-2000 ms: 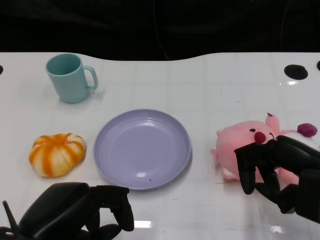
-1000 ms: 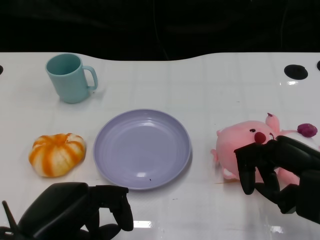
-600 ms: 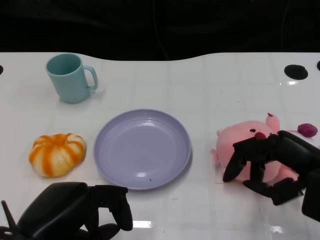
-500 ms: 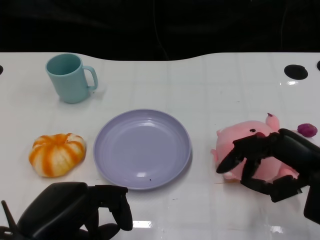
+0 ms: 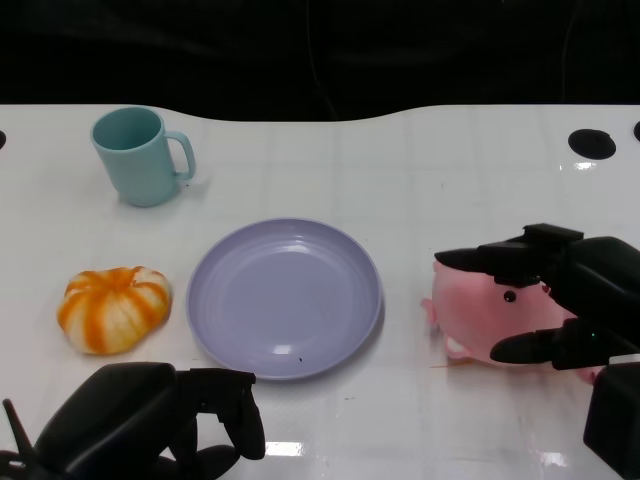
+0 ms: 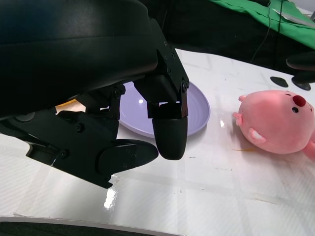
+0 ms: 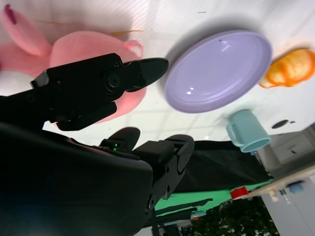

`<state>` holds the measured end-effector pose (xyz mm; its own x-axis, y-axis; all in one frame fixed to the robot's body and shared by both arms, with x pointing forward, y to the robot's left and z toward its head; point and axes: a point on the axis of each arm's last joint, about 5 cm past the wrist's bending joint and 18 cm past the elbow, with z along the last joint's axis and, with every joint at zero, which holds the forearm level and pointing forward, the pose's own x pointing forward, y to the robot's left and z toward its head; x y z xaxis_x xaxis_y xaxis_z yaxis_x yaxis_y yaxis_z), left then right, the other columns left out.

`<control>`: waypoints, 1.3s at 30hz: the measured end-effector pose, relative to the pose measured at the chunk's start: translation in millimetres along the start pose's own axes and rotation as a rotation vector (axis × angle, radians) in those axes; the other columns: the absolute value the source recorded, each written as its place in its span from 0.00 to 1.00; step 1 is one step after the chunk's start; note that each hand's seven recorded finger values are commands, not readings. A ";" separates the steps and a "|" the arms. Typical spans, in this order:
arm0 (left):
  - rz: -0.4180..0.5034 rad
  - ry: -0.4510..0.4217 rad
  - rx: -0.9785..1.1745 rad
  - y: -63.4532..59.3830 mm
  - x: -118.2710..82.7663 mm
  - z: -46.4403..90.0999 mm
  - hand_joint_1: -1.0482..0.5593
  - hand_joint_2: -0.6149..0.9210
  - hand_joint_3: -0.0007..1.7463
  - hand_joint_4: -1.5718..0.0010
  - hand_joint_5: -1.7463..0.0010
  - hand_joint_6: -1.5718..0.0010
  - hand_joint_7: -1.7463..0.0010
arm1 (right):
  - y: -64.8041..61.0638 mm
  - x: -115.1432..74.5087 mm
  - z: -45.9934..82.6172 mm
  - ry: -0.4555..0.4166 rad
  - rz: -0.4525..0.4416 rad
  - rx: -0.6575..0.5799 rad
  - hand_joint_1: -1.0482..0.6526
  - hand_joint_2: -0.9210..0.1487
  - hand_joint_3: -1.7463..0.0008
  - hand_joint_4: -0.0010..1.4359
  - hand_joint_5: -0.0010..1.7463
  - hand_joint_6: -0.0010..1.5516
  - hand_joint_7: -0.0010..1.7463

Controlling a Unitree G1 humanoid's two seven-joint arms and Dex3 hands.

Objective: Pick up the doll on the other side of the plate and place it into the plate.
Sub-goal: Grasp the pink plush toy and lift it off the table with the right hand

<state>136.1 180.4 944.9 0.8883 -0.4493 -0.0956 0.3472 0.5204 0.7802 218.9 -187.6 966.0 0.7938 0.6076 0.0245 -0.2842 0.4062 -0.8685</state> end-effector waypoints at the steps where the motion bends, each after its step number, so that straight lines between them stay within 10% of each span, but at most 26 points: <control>1: 0.000 0.000 -0.001 -0.1 0.0 -0.1 0.53 0.87 0.38 0.55 0.17 0.52 0.37 | -2.0 -0.1 0.9 0.010 0.000 -0.016 0.25 0.00 0.99 0.00 0.22 0.14 0.00; 21: -0.012 -0.006 -0.024 -4.7 2.7 3.8 0.53 0.86 0.40 0.54 0.16 0.52 0.35 | -19.1 11.3 7.8 0.179 0.101 -0.202 0.19 0.03 1.00 0.01 0.10 0.11 0.01; 39: -0.002 -0.008 -0.028 -4.3 2.0 8.6 0.52 0.85 0.42 0.55 0.15 0.53 0.34 | 6.1 61.5 -23.2 0.331 0.285 -0.118 0.15 0.00 0.97 0.02 0.16 0.11 0.00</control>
<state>133.8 171.0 946.7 0.8851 -0.4562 -0.0918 0.3572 0.5395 0.7624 278.5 -163.6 950.7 0.8276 0.4247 -0.3670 -0.4683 0.1620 -0.8686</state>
